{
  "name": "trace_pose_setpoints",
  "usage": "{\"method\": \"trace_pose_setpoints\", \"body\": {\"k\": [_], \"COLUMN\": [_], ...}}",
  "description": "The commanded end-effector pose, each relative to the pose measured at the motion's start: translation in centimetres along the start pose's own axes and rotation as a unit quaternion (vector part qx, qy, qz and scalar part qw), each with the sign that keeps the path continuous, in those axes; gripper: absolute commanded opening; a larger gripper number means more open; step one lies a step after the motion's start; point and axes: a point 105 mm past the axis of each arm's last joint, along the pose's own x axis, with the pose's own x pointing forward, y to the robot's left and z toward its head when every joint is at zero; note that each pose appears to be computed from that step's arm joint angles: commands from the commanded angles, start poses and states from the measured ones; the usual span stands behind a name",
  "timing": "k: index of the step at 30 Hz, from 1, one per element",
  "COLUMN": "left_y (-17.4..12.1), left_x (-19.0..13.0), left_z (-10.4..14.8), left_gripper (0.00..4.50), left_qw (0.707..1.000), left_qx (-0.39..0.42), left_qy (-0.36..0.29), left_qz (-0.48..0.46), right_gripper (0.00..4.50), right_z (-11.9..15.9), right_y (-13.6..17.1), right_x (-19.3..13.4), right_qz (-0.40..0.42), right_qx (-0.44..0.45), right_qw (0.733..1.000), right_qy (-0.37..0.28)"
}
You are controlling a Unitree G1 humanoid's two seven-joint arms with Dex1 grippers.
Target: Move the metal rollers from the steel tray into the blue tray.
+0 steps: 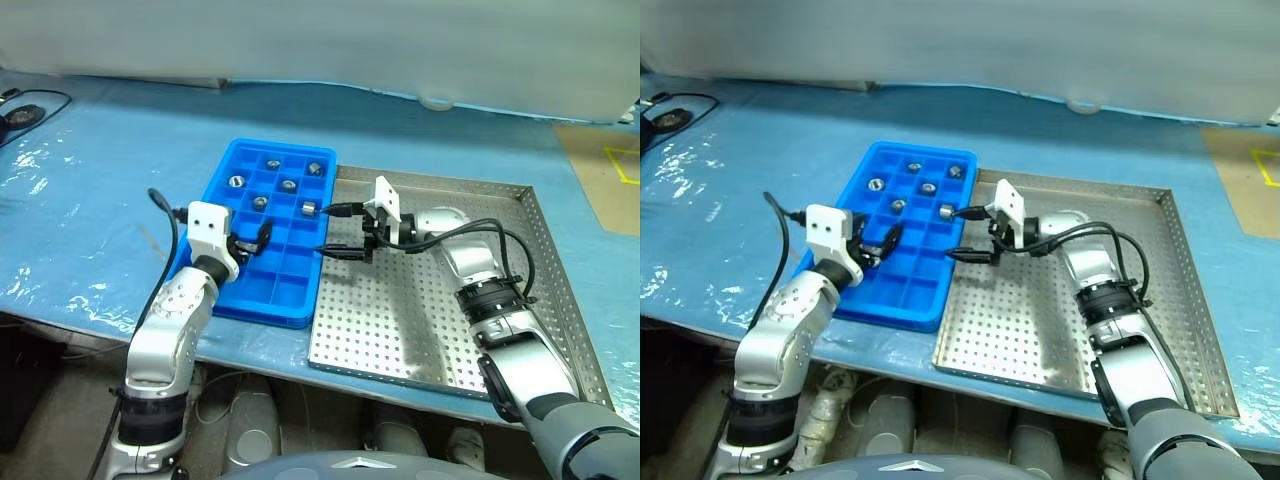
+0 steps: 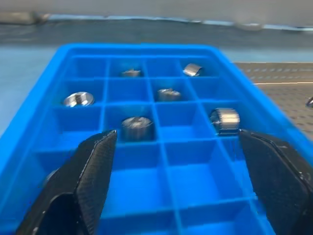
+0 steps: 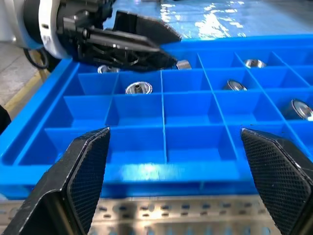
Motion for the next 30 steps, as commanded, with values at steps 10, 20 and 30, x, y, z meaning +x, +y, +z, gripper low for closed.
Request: {"method": "trace_pose_setpoints", "body": {"k": [10,20,30], "left_y": [-6.4,-11.2,-13.0], "left_x": [4.8,6.4,7.2], "left_z": [1.9,1.4,0.6], "left_gripper": [4.18,4.18,4.18], "left_qw": [0.966,0.926,0.914], "left_qx": [0.031,0.021,0.021], "left_qy": [-0.035,-0.046,-0.051], "left_qz": [-0.256,-0.373,-0.402], "right_gripper": [4.5,4.5,4.5], "right_z": [0.8,-0.9,-2.7], "right_y": [0.3,3.4,7.6], "right_x": [-7.0,-13.4,-18.3], "right_qz": [-0.142,-0.223,-0.189], "right_qx": [-0.008,0.032,0.082], "right_qw": [0.99,0.97,0.95], "right_qy": [0.009,0.096,0.233]}}
